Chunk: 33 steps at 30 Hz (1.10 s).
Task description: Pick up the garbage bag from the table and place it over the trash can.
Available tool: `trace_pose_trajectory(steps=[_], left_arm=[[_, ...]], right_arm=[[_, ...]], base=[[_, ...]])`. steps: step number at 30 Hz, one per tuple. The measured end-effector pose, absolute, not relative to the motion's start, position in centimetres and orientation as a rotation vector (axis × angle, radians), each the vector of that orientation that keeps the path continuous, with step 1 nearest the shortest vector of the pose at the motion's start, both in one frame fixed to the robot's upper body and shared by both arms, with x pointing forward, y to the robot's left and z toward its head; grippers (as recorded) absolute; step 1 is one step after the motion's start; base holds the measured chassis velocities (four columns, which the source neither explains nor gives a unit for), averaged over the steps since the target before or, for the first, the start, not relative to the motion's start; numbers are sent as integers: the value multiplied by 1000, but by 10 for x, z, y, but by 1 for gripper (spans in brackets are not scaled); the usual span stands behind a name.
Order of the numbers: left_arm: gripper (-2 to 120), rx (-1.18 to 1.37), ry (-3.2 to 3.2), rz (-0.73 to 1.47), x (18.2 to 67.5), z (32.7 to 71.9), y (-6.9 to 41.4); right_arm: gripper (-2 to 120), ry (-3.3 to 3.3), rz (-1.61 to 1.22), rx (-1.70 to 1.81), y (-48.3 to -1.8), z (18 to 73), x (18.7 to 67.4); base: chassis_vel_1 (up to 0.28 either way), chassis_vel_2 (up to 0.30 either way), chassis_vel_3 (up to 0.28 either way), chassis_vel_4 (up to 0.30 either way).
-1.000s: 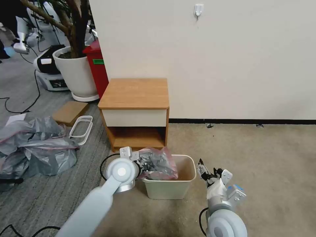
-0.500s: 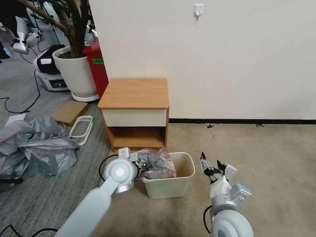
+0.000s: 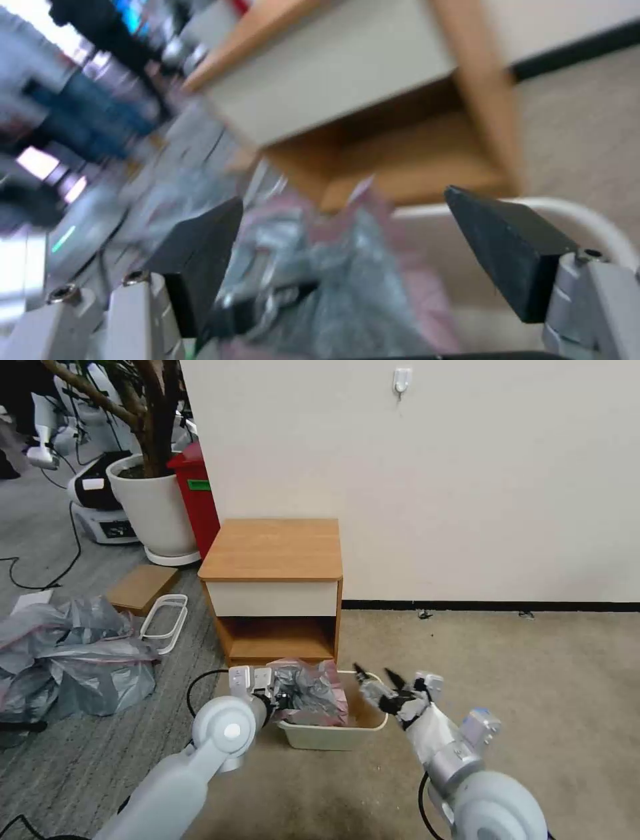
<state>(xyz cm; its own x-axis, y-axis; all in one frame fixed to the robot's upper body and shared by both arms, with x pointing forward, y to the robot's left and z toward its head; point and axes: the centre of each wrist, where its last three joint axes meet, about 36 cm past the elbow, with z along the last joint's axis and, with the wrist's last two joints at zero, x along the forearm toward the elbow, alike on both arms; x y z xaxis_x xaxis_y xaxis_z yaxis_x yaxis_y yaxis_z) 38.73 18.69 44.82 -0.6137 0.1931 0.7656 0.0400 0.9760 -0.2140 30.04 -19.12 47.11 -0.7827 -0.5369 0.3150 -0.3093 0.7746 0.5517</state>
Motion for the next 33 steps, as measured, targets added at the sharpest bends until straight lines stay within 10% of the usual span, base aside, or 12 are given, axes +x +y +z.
trace_pose_trajectory(steps=[33], left_arm=[[4,-192,-2299,225,347,489,216]], right_arm=[[59,-2293,-405,889,-164,436,379]], base=[[0,0,0,0]])
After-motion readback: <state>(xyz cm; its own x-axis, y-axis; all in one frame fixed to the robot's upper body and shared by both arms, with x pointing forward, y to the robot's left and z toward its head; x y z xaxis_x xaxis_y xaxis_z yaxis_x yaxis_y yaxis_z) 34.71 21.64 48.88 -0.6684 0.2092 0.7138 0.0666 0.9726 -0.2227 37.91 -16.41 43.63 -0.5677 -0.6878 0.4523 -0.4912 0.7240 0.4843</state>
